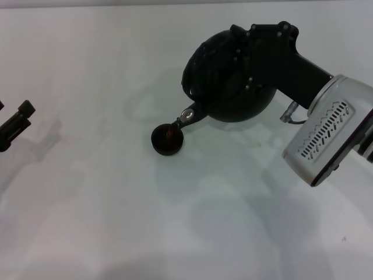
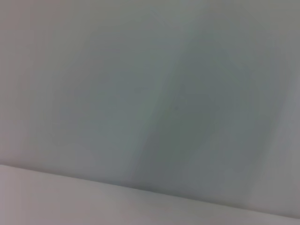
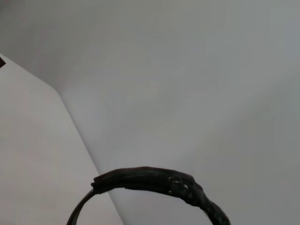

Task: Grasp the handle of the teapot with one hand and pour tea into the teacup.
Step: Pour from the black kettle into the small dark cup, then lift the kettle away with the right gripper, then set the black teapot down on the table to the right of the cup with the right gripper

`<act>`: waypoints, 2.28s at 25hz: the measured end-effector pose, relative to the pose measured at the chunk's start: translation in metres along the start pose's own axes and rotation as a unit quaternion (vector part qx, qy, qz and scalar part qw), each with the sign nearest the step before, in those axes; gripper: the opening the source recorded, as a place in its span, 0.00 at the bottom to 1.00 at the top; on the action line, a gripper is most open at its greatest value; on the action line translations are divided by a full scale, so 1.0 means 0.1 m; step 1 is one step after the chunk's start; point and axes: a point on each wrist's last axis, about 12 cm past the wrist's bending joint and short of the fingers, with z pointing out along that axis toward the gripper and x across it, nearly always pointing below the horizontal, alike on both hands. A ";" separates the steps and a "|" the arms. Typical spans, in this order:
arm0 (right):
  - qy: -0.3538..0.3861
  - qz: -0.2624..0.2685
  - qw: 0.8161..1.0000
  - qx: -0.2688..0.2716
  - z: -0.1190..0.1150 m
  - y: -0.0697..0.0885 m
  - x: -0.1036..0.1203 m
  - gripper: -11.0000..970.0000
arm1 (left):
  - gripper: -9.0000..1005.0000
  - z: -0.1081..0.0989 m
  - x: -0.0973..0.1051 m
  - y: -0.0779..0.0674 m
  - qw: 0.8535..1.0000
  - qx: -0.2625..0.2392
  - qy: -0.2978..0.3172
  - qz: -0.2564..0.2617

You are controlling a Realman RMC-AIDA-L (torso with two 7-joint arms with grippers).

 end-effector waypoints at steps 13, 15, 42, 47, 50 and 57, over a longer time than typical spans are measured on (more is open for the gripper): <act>0.001 0.004 1.000 0.001 0.01 -0.01 0.01 0.12 | 0.87 0.03 -0.02 0.01 1.000 0.001 -0.001 0.003; 0.001 0.003 1.000 0.001 0.01 -0.01 0.01 0.12 | 0.87 0.03 -0.02 0.01 1.000 0.001 -0.001 0.003; -0.006 0.271 0.961 0.063 -0.30 -0.15 0.44 0.12 | 0.87 0.06 -0.04 0.02 1.000 0.001 0.002 0.006; -0.061 0.382 0.921 0.030 -0.61 -0.20 0.64 0.12 | 0.87 0.10 -0.06 0.03 1.000 0.003 0.002 0.011; -0.073 0.410 0.909 0.025 -0.79 -0.21 0.79 0.12 | 0.87 0.14 -0.08 0.04 1.000 0.001 0.004 0.014; -0.050 0.376 0.924 0.043 -0.93 -0.17 1.01 0.12 | 0.87 0.26 -0.13 0.04 1.000 0.006 0.004 0.021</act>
